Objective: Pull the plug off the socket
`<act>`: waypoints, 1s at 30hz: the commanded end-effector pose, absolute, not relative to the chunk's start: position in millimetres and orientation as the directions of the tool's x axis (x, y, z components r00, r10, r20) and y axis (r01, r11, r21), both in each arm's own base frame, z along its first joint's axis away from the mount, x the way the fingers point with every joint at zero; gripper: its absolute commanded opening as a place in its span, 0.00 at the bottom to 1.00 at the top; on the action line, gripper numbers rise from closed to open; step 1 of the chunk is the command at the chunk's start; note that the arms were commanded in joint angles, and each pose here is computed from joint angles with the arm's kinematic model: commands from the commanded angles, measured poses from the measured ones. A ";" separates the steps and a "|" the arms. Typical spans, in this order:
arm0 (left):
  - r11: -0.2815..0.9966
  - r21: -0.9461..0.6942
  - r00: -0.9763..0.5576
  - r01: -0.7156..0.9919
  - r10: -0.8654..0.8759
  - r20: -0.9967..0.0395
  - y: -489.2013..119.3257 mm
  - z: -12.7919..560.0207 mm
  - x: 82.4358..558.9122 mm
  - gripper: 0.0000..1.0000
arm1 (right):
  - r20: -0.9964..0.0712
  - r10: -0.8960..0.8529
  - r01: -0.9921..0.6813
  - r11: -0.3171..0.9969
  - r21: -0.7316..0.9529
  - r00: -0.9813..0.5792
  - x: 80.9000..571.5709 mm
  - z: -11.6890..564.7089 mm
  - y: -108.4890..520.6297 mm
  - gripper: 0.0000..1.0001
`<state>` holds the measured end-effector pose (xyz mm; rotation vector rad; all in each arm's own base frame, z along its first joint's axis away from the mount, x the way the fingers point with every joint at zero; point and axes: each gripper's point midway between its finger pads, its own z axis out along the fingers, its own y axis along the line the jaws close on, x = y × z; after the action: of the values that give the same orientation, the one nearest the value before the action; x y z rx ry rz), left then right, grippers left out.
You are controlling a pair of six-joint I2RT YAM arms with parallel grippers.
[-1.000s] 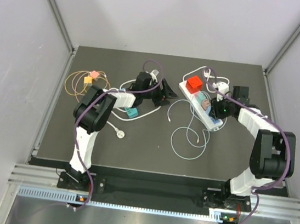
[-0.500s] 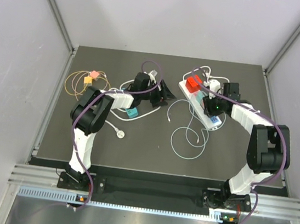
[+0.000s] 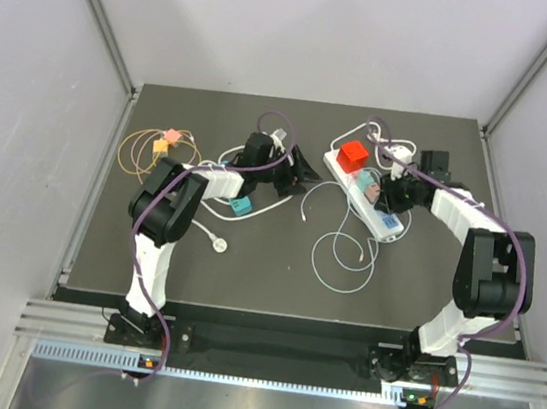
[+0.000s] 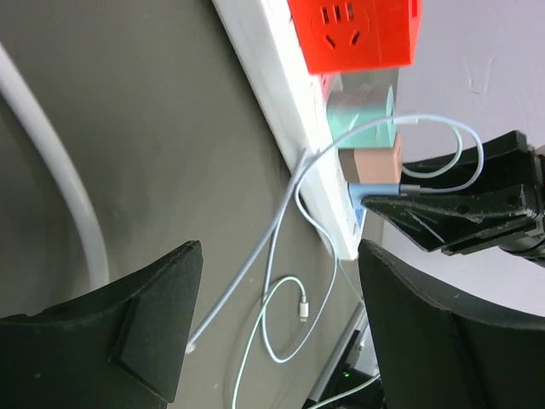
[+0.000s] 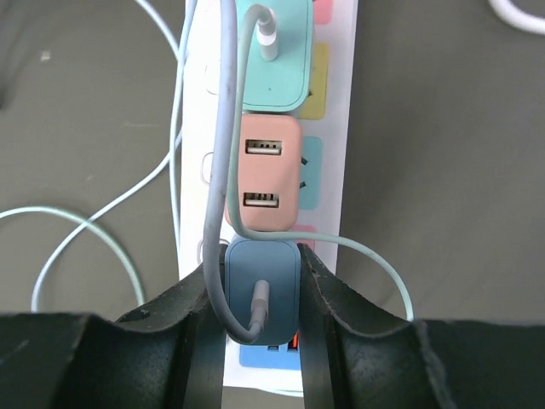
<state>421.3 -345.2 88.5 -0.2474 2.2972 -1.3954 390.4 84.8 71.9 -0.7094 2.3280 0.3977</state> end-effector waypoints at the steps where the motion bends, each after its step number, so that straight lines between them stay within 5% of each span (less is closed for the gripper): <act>1: 0.392 -0.912 -0.874 0.124 -0.392 -0.287 -357.1 119.3 437.3 0.78 | -0.817 -0.273 -0.687 0.700 0.193 -0.508 396.4 147.2 112.9 0.00; 17: 0.419 -0.908 -0.865 0.022 -0.448 -0.228 -377.6 95.7 456.8 0.78 | -0.806 -0.141 -0.683 0.625 0.378 -0.575 378.3 137.0 134.3 0.00; 30: 0.462 -0.887 -0.870 -0.008 -0.440 -0.221 -412.2 78.6 446.6 0.60 | -0.799 -0.110 -0.657 0.641 0.398 -0.591 379.9 131.4 134.7 0.00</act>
<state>440.0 -401.3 65.3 -0.3899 2.3369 -1.3791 362.4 121.9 87.4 -0.5215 2.2905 0.8702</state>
